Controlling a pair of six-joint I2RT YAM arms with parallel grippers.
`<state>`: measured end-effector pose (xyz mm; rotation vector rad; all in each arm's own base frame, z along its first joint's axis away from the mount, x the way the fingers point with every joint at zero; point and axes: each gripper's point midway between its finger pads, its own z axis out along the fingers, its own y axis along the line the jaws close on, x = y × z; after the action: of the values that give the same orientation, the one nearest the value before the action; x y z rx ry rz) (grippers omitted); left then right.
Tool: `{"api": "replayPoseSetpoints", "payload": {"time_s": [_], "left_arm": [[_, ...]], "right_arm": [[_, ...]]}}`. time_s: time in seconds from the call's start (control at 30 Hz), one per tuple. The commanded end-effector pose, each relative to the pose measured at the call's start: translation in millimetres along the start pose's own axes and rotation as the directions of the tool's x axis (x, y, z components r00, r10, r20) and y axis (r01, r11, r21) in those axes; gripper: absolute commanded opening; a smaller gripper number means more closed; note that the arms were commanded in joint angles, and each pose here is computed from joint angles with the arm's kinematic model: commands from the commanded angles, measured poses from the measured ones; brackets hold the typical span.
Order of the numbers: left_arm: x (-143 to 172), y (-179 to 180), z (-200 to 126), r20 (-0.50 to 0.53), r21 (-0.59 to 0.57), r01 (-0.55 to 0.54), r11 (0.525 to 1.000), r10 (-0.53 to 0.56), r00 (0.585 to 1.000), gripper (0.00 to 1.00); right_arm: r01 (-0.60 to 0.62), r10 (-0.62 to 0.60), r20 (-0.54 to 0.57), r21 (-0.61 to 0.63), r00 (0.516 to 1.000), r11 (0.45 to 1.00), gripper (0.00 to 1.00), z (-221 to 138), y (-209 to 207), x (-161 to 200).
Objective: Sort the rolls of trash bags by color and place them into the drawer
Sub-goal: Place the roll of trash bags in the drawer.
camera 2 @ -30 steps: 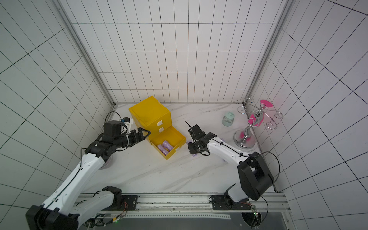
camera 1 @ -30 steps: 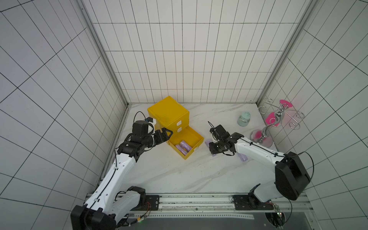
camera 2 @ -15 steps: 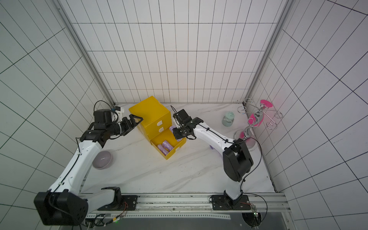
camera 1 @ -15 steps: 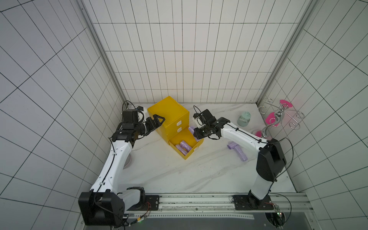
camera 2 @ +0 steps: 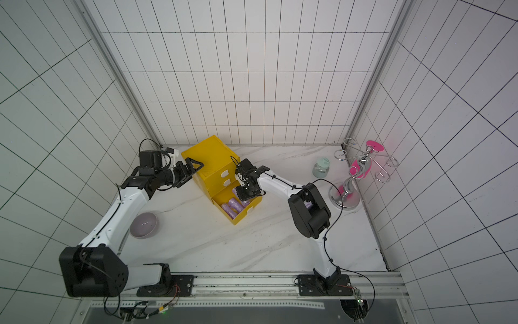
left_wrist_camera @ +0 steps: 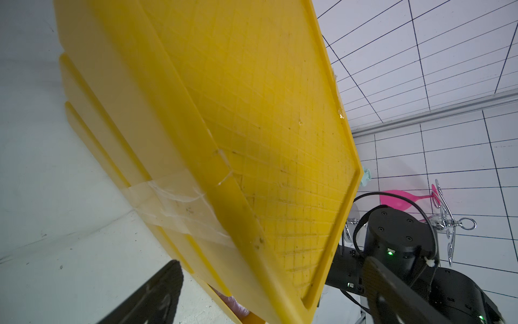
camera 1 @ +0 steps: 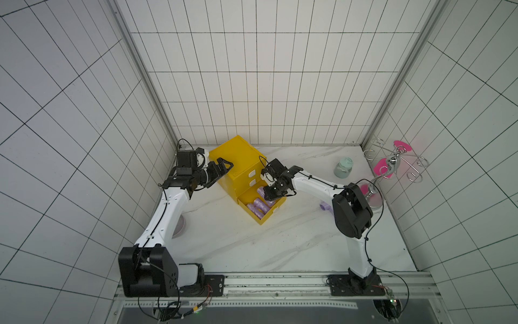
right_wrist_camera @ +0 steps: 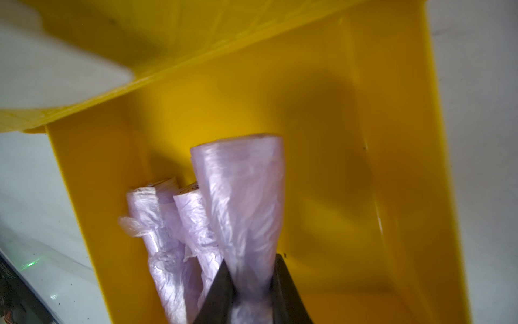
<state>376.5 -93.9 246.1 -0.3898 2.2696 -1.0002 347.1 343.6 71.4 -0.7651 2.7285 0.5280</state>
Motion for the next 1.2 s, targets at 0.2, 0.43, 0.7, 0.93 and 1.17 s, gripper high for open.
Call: {"api": "replayPoseSetpoints", "payload": {"time_s": [0.2, 0.43, 0.7, 0.93, 1.17], "left_arm": [[-10.1, -8.4, -1.8, 0.029, 0.029, -0.022, 0.999, 0.021, 0.999, 0.99], [-9.7, -10.1, -2.4, 0.028, 0.036, -0.02, 0.999, 0.019, 0.999, 0.99], [-5.4, -14.3, -9.0, 0.031, 0.043, -0.027, 0.999, 0.026, 0.999, 0.98], [8.4, -32.7, -14.7, 0.024, 0.023, -0.099, 0.995, 0.099, 0.995, 0.97], [42.6, -69.3, -7.6, -0.021, 0.01, -0.229, 0.973, 0.23, 0.973, 0.97]], "right_arm": [[0.041, -0.043, -0.048, -0.055, 0.998, 0.998, 0.1, 12.3, 17.5, 4.8], [0.017, -0.017, 0.008, -0.021, 1.0, 1.0, 0.36, 0.9, 13.8, -0.3], [-0.001, 0.001, 0.115, 0.001, 0.993, 1.0, 0.53, -34.8, 18.2, -23.2], [-0.046, 0.019, 0.258, 0.101, 0.966, 0.994, 0.58, -87.9, 6.7, -33.0], [-0.211, 0.115, 0.356, 0.242, 0.927, 0.947, 0.61, -134.4, -48.2, -8.5]]}}
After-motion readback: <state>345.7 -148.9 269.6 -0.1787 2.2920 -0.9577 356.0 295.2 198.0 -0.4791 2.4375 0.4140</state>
